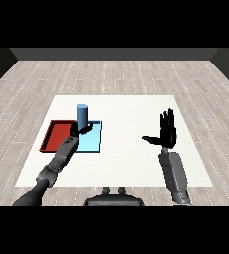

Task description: Pick the blue can and put it in the blue box

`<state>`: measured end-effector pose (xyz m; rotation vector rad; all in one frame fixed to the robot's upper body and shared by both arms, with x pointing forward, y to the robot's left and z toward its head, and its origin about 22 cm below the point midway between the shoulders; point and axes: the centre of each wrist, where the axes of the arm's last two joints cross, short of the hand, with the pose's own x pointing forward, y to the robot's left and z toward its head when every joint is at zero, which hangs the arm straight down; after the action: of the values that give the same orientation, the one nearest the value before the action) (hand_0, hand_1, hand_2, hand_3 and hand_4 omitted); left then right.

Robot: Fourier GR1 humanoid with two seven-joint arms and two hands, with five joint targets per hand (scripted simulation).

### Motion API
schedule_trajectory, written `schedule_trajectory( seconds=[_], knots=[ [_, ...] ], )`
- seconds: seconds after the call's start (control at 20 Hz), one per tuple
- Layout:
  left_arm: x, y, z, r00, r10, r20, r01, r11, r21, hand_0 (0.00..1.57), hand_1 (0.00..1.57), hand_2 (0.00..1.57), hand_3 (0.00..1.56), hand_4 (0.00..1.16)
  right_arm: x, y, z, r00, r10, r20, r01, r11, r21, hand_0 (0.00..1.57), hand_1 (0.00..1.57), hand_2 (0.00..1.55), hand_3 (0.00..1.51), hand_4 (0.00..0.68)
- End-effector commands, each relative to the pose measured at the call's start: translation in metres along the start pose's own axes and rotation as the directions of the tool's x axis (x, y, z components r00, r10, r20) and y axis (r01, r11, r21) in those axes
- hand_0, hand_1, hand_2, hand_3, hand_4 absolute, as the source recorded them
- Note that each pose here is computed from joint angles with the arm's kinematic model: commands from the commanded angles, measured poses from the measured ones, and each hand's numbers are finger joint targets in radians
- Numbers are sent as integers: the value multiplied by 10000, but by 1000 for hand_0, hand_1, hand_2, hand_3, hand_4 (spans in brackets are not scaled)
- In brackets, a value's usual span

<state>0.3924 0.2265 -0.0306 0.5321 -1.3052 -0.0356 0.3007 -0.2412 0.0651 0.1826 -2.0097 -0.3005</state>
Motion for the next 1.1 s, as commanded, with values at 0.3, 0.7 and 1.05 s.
schedule_trajectory(
  seconds=[0.3, 0.7, 1.05],
  knots=[
    [-719, 94, 195, 9258, -1989, -3215, 1922, 9799, -529, 1148, 1148, 1050, 640, 908, 23, -67, -80, 9999, -108, -90, 107, 9998, -153, 0, 0, 0, 0, 0],
    [-703, 137, 166, 9182, -2779, -2823, 2504, 9594, -1298, 0, 0, 0, 0, 524, -29, -142, -132, 9997, -232, -109, 231, 9997, -67, 0, 0, 0, 0, 0],
    [-692, 181, 149, 9675, -1835, -1740, 2062, 9708, 1227, 0, 0, 0, 0, 0, -77, -41, -51, 9978, -658, 69, 655, 9972, 364, 0, 0, 0, 0, 0]
  ],
)
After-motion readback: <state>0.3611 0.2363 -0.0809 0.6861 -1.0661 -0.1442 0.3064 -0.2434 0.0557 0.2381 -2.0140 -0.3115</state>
